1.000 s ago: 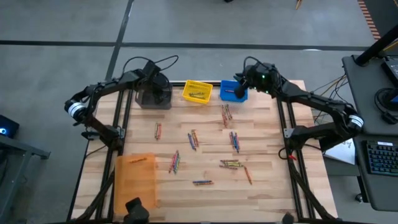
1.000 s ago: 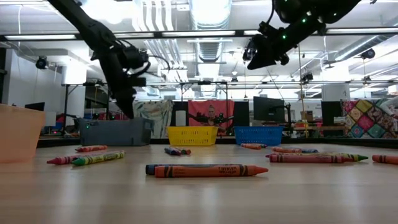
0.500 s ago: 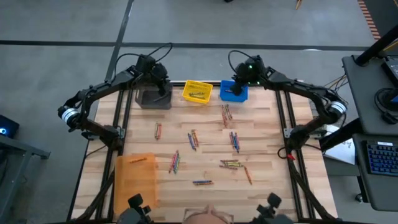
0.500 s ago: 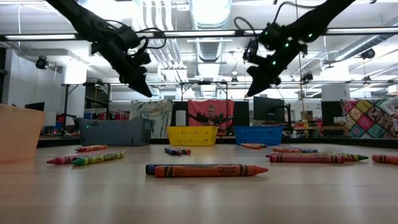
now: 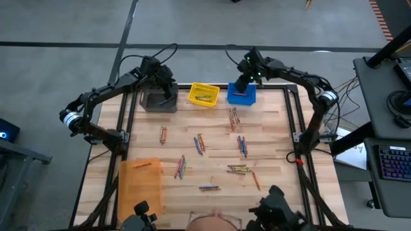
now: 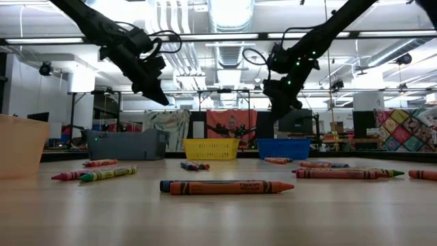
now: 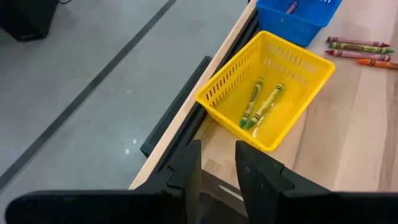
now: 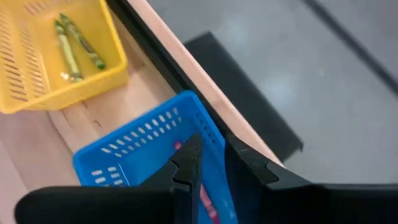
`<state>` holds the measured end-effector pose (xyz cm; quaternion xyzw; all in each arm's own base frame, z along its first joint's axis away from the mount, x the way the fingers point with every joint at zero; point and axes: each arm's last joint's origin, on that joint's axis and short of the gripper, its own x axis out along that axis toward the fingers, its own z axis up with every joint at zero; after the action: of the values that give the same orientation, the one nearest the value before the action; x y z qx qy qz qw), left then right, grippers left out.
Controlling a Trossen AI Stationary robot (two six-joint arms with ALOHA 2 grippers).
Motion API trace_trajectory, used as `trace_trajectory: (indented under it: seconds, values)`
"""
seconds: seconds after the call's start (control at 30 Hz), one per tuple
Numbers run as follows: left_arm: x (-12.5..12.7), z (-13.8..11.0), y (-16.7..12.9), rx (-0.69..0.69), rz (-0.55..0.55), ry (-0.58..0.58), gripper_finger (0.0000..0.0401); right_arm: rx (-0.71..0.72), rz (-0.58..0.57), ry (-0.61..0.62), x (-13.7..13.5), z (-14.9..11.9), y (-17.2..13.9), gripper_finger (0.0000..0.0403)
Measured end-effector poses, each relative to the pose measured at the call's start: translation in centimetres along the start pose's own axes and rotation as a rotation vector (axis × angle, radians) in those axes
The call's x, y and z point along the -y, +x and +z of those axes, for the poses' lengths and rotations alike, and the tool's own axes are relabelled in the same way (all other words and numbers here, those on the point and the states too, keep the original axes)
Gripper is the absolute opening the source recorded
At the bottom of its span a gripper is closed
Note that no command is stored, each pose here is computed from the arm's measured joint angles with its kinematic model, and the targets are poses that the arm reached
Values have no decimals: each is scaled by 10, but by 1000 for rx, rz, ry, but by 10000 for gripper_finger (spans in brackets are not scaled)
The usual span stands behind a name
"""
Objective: Sort crayons
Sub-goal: Put the orange crayon into the orange bin
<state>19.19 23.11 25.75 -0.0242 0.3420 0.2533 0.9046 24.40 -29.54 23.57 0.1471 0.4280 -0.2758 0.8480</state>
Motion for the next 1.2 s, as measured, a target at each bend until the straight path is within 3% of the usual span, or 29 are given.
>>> trace_trajectory:
  seconds: [0.33,0.5,0.7,0.9,1.2]
  values:
    - [-3,6,-2,55,22,4,81,-164,47,53,3,-1,7,42]
    - [-4,9,-2,81,31,13,81,-162,61,35,3,-1,9,12]
    - [-3,9,-2,79,30,0,81,-126,53,29,2,4,-3,9]
    - [1,10,-3,80,16,-9,81,-109,71,21,-15,8,-23,9]
    - [22,17,0,114,-85,113,81,-131,130,-102,-52,10,-35,9]
